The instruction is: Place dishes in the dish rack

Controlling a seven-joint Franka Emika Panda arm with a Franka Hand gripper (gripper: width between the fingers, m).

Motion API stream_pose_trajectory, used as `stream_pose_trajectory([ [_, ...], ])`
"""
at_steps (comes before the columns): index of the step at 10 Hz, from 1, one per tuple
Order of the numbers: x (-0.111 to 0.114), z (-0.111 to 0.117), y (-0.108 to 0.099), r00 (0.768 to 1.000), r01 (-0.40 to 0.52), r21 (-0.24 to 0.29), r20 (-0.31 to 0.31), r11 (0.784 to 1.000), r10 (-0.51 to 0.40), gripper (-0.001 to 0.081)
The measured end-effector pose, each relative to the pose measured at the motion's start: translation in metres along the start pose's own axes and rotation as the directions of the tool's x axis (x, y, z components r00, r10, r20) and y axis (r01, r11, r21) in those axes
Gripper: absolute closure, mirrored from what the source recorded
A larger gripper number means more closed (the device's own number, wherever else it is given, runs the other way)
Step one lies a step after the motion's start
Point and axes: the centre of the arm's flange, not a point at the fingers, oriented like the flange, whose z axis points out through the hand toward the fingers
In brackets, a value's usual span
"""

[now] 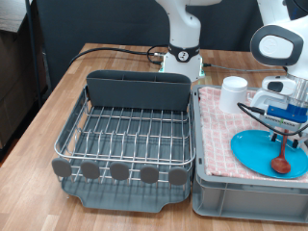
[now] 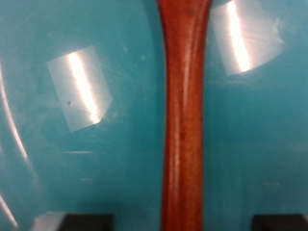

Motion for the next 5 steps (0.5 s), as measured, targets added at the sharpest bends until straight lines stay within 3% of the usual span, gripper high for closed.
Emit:
stream_pose_trajectory([
  [1,-0.0007,0.0009,0.0004,1.000,-0.003,0.001,0.000,1.000,0.003,0.0471],
  [2,-0.0012,0.0017,0.0008,1.000,-0.003,0.001,-0.001,1.000,0.003,0.0669],
  [5,-0.0015,-0.0001,-0.0006,1.000,0.003,0.000,-0.001,1.000,-0.003,0.0714],
])
